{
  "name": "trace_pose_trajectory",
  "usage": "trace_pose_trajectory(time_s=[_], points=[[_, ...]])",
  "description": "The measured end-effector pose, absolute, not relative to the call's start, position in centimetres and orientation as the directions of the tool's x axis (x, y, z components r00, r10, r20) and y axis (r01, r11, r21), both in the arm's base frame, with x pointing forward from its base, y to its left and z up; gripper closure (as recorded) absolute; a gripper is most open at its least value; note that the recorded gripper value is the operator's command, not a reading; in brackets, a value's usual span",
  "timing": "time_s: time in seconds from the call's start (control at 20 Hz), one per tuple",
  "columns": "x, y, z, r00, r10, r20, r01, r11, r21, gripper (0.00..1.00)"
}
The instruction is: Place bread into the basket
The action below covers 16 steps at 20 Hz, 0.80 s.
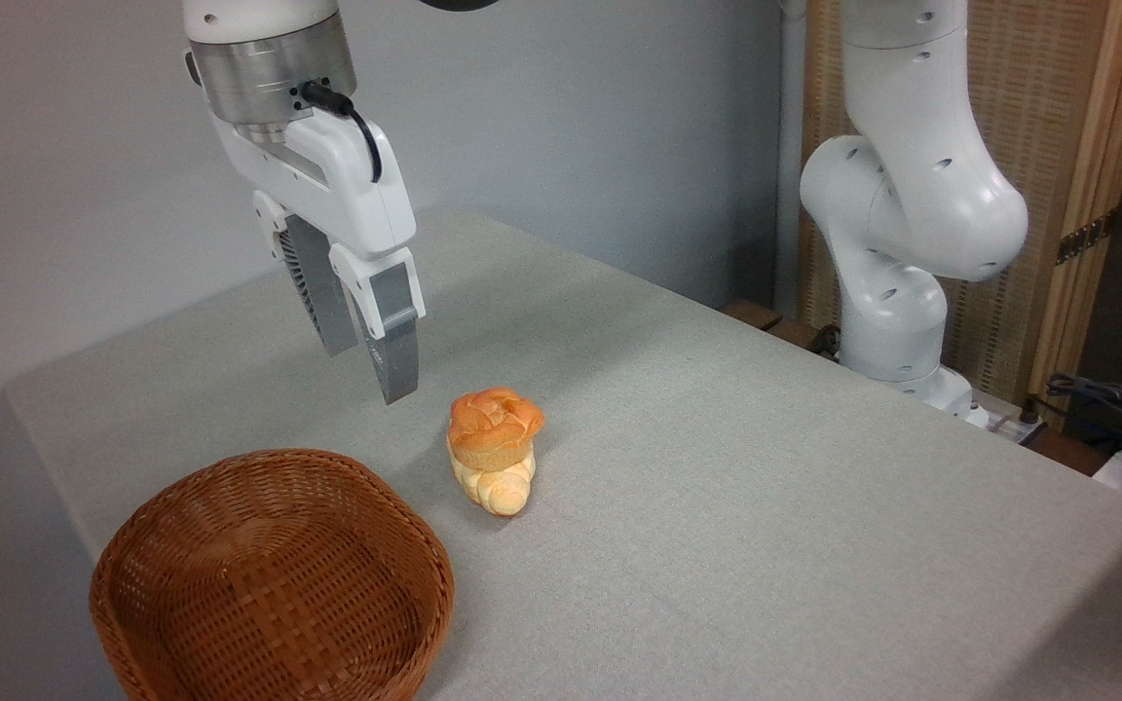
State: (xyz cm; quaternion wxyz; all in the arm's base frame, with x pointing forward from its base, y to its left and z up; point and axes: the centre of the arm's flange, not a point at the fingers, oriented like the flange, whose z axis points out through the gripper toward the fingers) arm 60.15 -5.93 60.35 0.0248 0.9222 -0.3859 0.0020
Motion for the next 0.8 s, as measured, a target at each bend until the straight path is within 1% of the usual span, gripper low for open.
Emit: trace_pose_trajectory(time_s=[0.8], points=[[60.17,-5.64,60.35,0.706,-0.708,0.022,-0.708,-0.705,0.044,0.00]])
